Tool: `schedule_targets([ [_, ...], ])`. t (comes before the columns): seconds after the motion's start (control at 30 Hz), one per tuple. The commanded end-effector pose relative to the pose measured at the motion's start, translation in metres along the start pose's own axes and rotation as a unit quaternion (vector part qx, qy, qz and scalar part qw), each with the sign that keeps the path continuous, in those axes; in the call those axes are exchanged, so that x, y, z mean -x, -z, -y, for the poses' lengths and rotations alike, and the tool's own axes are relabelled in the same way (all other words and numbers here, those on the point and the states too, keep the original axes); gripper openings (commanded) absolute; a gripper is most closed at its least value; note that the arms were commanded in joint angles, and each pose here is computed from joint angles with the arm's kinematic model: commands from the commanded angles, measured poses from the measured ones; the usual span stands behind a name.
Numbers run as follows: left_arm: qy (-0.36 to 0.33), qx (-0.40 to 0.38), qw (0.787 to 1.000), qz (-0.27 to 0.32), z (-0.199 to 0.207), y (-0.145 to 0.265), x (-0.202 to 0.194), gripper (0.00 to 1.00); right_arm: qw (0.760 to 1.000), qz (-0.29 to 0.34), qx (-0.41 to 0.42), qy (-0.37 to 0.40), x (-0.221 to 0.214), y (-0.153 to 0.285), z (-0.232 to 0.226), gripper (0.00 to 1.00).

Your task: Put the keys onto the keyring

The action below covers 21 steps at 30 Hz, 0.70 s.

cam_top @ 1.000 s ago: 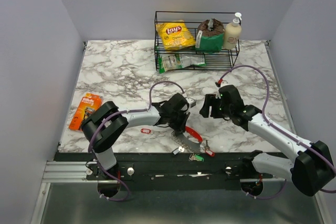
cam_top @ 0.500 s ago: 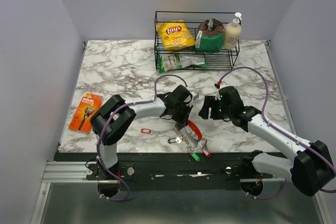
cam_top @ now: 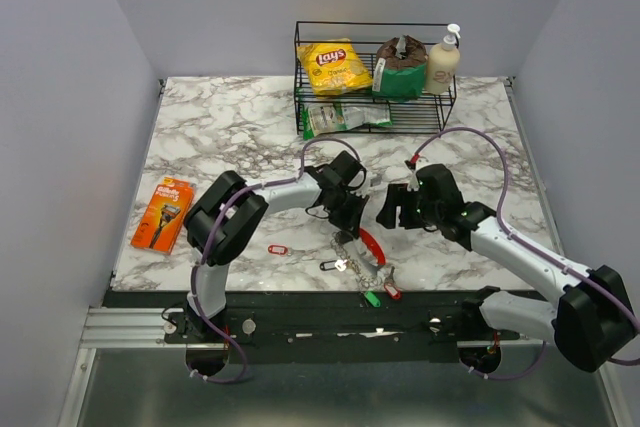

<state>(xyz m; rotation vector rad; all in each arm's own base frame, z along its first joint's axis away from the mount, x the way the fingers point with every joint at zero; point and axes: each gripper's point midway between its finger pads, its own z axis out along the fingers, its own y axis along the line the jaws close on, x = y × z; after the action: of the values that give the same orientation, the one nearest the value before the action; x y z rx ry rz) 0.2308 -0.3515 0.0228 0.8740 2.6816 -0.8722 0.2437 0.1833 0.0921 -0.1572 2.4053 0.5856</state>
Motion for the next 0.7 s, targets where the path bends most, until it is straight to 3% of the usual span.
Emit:
schedule_targets([
  [0.0,-0.048,0.072,0.99,0.107,-0.054,0.014,0.059,0.0,0.999,-0.011,0.034,0.019,-0.005,-0.003,-0.008,0.75],
  [0.2,-0.062,-0.015,0.989,0.131,-0.009,0.035,0.054,0.03,0.997,-0.03,0.058,0.035,-0.013,-0.005,-0.014,0.75],
  [0.27,-0.06,-0.027,0.986,0.152,0.0,0.046,0.057,0.12,0.997,-0.035,0.057,0.034,-0.015,-0.006,-0.014,0.75],
  [0.3,-0.055,-0.024,0.987,0.152,-0.002,0.047,0.052,0.24,0.997,-0.037,0.055,0.033,-0.016,-0.007,-0.013,0.75],
  [0.37,-0.052,-0.028,0.984,0.17,0.006,0.059,0.054,0.33,0.997,-0.043,0.051,0.03,-0.019,-0.009,-0.011,0.75],
  [0.4,-0.046,-0.017,0.984,0.174,0.002,0.061,0.052,0.43,0.997,-0.043,0.049,0.03,-0.019,-0.009,-0.01,0.75],
  [0.53,-0.029,0.005,0.975,0.218,0.002,0.086,0.06,0.61,0.997,-0.058,0.04,0.035,-0.026,-0.013,-0.012,0.75],
  [0.67,-0.003,0.008,0.96,0.279,0.003,0.124,0.072,0.69,0.996,-0.07,0.013,0.052,-0.032,-0.018,-0.015,0.75],
])
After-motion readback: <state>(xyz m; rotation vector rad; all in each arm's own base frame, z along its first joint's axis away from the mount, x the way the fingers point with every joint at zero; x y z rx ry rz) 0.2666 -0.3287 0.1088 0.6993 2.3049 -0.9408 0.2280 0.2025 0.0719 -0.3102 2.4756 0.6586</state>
